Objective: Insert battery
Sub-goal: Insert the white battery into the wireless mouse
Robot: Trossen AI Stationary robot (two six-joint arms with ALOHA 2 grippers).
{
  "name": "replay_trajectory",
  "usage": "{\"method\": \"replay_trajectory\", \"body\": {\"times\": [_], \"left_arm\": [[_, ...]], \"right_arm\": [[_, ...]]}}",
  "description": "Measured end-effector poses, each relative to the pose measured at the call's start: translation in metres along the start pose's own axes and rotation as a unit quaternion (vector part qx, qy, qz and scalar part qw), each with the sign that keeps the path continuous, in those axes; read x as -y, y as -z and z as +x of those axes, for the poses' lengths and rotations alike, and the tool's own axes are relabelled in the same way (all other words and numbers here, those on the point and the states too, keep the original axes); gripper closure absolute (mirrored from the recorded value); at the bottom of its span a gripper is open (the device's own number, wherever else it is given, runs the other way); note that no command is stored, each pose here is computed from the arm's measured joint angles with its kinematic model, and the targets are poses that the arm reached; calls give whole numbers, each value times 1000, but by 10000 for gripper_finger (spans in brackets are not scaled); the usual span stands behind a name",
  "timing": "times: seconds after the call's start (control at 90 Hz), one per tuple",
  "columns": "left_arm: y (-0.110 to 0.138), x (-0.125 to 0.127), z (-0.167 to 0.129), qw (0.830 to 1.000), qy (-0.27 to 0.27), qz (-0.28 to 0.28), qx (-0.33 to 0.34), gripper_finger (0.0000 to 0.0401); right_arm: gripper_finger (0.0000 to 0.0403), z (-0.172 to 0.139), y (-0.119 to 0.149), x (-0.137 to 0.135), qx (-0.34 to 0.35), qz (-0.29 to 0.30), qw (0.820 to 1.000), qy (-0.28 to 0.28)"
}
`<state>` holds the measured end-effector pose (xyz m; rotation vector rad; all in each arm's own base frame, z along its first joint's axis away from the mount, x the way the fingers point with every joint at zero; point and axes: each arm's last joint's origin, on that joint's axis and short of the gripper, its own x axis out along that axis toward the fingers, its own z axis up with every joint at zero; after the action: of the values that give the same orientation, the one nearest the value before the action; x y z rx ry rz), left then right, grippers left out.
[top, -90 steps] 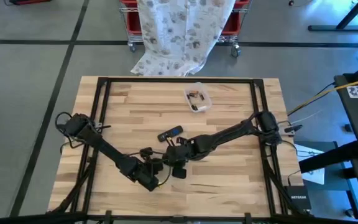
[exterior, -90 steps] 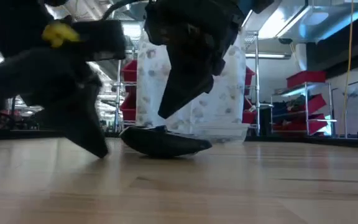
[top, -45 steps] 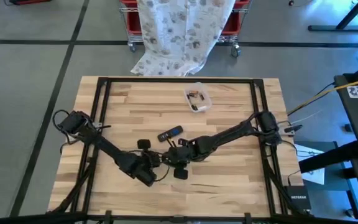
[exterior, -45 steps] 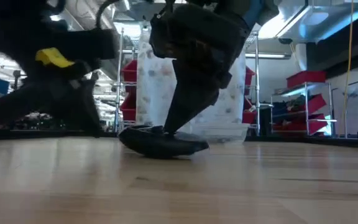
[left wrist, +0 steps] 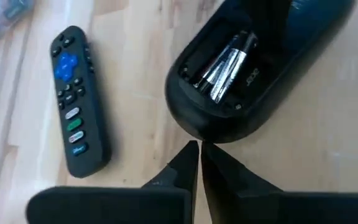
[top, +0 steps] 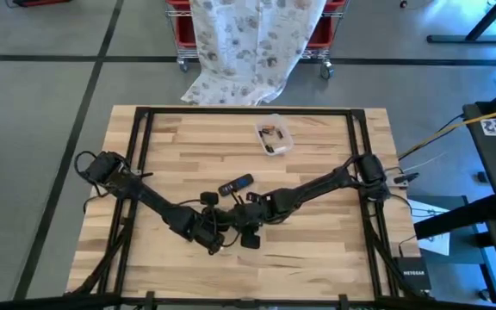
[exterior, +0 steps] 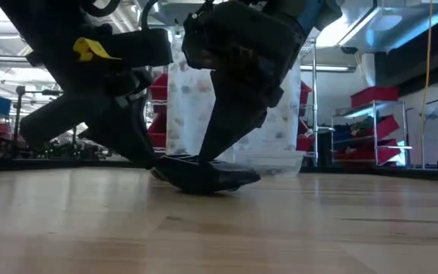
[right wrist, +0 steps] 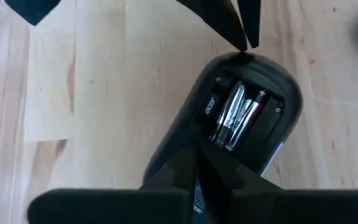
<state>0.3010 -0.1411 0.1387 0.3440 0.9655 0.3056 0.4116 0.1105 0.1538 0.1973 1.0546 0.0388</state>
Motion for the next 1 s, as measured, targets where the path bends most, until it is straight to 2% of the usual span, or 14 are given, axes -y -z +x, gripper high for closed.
{"method": "replay_trajectory", "body": {"times": [0.467,0.644,1.0], "left_arm": [[0,1,0,1000,8,-3,-1,398],[0,1,0,1000,8,-3,-1,398],[0,1,0,1000,8,-4,-1,398]], "right_arm": [[403,-4,-6,-4,-3,-6,999,-37],[403,-6,-6,-3,-13,0,1000,-7],[403,-10,-4,-2,-29,11,999,8]]}}
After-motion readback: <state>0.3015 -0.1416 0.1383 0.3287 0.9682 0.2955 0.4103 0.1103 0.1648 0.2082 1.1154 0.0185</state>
